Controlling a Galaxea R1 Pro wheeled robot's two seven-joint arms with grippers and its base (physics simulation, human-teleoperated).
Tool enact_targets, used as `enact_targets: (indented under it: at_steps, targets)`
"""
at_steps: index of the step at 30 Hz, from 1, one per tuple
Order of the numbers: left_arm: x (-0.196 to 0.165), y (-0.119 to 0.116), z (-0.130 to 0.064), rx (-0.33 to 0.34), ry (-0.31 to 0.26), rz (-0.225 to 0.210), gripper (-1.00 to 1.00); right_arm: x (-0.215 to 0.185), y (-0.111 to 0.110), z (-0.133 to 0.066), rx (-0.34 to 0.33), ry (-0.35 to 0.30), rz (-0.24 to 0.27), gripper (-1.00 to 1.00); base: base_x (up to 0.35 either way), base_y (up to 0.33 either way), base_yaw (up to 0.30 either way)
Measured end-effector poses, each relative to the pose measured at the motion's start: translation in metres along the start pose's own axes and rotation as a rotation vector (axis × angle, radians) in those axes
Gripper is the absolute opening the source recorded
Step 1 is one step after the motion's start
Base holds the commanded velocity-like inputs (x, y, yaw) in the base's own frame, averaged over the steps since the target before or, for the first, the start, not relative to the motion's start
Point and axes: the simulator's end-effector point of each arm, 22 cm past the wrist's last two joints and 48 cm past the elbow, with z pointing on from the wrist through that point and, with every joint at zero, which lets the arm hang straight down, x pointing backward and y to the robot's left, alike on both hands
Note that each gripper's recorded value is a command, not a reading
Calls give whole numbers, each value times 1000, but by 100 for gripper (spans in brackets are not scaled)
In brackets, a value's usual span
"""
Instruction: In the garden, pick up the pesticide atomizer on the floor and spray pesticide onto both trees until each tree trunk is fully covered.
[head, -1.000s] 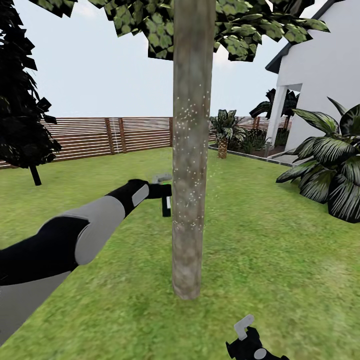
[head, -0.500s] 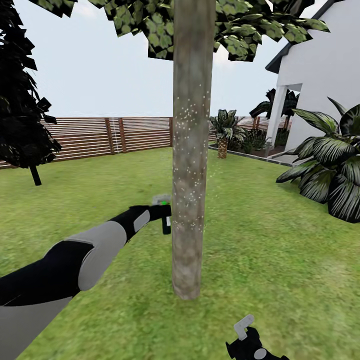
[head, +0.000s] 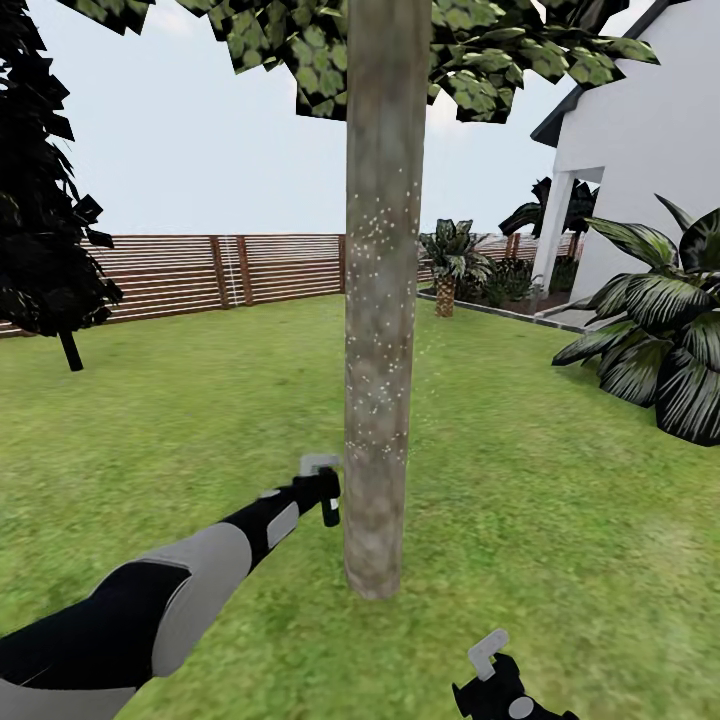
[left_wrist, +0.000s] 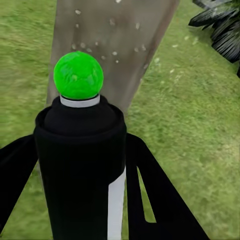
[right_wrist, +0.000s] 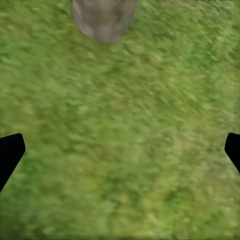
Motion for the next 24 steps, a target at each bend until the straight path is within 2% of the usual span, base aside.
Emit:
enact_targets:
  at_steps: [2,6,13,18,24]
  targets:
    - [16,13,-4,-12,14,68,-100,0,-1,0,3,-3,1,100,0,76,0]
    - [21,18,-5,-16,23,106,-100,5,0,-1,1,2,2,100,0,247,0]
    - [23,20,-6,-17,26,113,-100,11,3,-2,-2,10,3,100,0,339,-13]
    - [21,20,-7,-19,25,113,-100,11,3,-3,-2,9,3,100,0,349,-188]
    - [19,27,-8,-28,24,114,-100,17,4,-4,2,16,13,100,0,350,-45]
